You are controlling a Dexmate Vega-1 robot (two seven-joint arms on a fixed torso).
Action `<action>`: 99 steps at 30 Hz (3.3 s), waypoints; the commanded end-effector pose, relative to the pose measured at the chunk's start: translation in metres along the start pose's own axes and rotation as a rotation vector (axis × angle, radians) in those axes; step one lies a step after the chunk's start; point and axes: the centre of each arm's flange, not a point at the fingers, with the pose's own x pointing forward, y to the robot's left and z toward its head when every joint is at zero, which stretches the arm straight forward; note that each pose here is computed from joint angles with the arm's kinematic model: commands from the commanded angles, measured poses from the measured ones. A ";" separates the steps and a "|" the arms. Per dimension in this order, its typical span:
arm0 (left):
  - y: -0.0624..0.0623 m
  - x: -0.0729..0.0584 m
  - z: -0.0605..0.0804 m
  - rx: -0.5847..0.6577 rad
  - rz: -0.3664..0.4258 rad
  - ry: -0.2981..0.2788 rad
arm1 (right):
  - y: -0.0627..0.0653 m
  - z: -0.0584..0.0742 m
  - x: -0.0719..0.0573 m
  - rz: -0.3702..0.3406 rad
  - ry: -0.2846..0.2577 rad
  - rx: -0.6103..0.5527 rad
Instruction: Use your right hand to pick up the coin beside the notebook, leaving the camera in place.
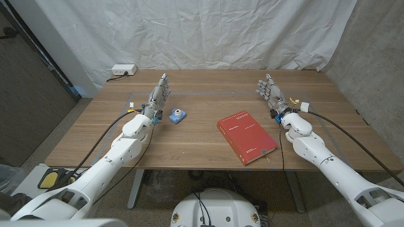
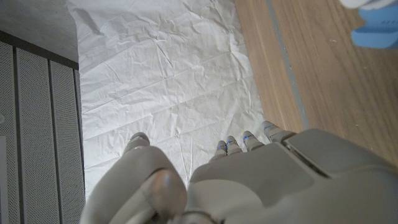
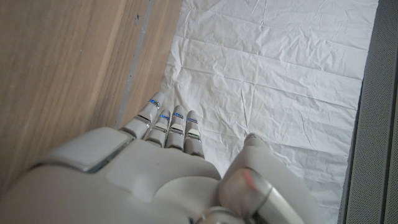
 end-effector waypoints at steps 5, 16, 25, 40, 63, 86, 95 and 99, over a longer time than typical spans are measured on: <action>-0.004 0.000 -0.001 -0.049 -0.010 -0.007 | 0.002 0.002 0.002 -0.010 -0.016 0.011; 0.001 0.001 0.004 -0.010 -0.015 0.028 | 0.000 0.009 -0.004 -0.009 -0.030 -0.009; 0.004 -0.005 0.010 0.007 -0.009 0.023 | -0.002 0.014 -0.014 -0.030 -0.031 -0.012; 0.003 -0.007 0.030 0.065 -0.012 -0.008 | -0.012 0.027 -0.034 -0.007 -0.066 -0.026; 0.000 -0.006 0.040 0.063 -0.008 -0.022 | -0.020 0.034 -0.073 -0.012 -0.116 -0.027; -0.002 -0.001 0.034 0.054 0.019 -0.004 | -0.028 0.042 -0.105 -0.019 -0.173 -0.045; -0.002 0.000 0.033 0.055 0.013 0.000 | -0.028 0.044 -0.117 -0.028 -0.190 -0.050; -0.001 0.000 0.033 0.053 0.003 0.003 | -0.028 0.045 -0.124 -0.028 -0.186 -0.050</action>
